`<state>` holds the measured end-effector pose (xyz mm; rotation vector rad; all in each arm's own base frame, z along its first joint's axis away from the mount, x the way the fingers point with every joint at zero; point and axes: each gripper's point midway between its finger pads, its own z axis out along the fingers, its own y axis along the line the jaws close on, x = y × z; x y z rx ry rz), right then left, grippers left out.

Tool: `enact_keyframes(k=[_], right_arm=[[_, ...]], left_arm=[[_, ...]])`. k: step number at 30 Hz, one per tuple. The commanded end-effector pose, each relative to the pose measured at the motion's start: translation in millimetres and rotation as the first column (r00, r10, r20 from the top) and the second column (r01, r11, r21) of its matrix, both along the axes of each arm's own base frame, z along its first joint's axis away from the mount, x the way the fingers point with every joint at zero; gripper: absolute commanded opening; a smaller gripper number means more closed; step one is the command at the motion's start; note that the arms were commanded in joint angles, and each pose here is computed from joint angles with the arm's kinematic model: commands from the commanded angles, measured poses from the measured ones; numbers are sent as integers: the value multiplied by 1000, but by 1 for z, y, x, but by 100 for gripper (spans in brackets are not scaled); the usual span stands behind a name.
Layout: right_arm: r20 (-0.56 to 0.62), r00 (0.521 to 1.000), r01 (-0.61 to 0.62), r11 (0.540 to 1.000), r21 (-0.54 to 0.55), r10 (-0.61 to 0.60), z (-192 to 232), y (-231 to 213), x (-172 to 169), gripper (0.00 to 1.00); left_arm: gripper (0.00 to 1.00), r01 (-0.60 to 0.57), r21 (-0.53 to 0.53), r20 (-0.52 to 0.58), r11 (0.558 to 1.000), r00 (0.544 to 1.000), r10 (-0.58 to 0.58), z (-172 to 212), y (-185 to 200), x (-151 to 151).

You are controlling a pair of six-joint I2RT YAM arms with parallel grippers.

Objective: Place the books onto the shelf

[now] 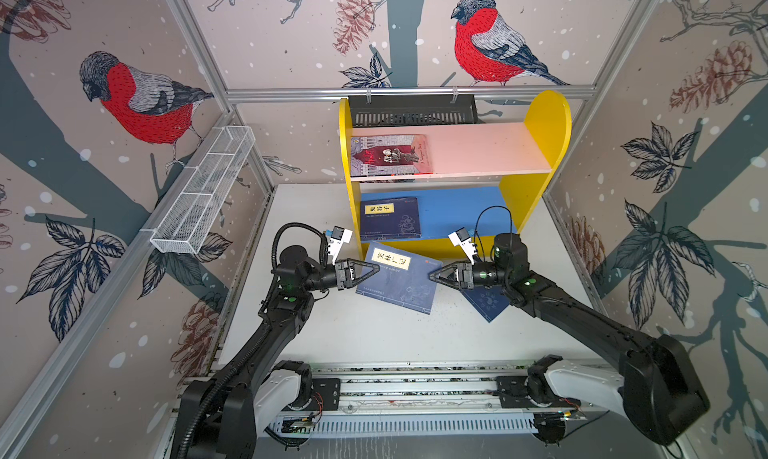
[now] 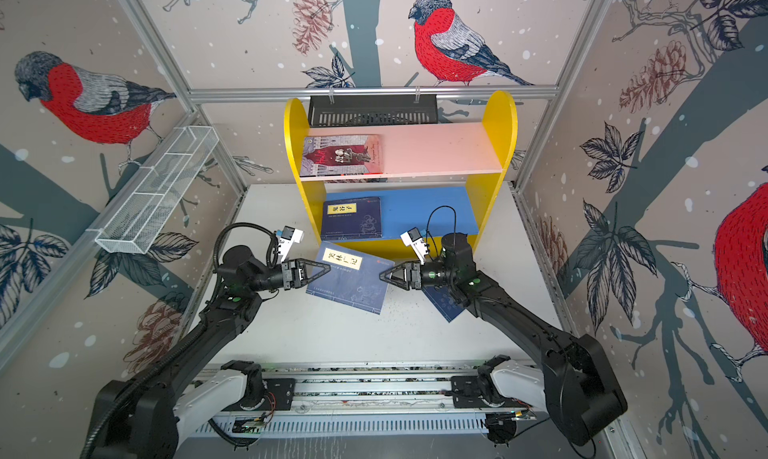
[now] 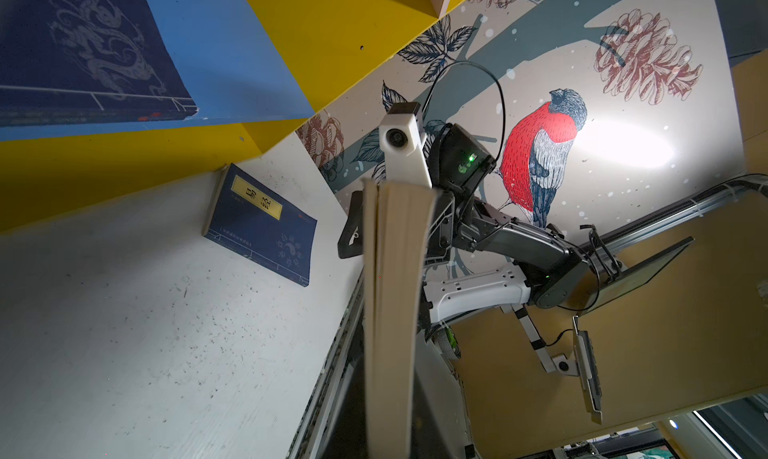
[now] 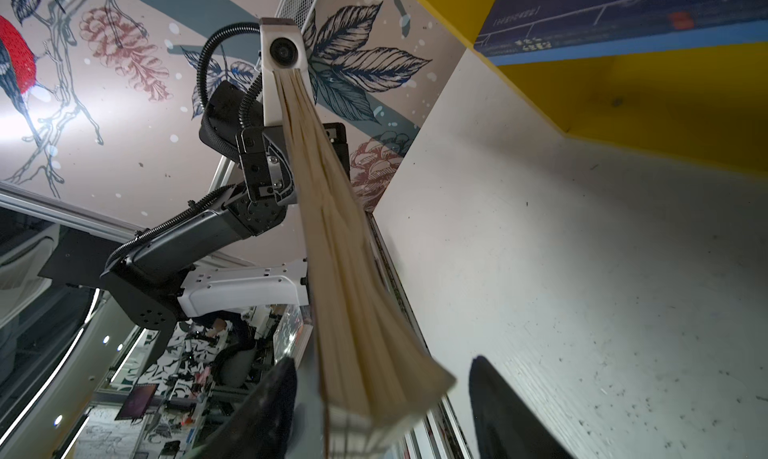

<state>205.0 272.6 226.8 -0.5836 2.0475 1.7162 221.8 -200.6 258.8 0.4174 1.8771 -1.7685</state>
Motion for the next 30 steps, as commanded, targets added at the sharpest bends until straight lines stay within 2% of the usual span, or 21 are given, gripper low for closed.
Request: enact_keyframes(k=[1, 4, 8, 16, 23, 30], right_arm=[[46, 998, 37, 994, 104, -42, 24, -2, 1, 71], [43, 998, 29, 989, 147, -35, 27, 0, -8, 72], [37, 999, 28, 989, 148, -34, 22, 11, -15, 72], [37, 996, 69, 987, 148, -75, 17, 23, -8, 63], [34, 997, 56, 979, 198, -64, 26, 29, -3, 43], [28, 998, 49, 978, 200, -56, 27, 35, 6, 12]], left_arm=[[0, -22, -44, 74, 999, 997, 25, 24, 2, 5], [0, -61, -53, 59, 997, 996, 64, 23, 4, 13], [0, -132, -88, 34, 987, 990, 135, 26, 13, 25], [0, -137, -113, 25, 984, 990, 141, 25, 15, 24], [0, -161, -110, 16, 981, 986, 164, 21, 17, 26], [0, -193, -90, -1, 977, 981, 193, 12, 19, 33]])
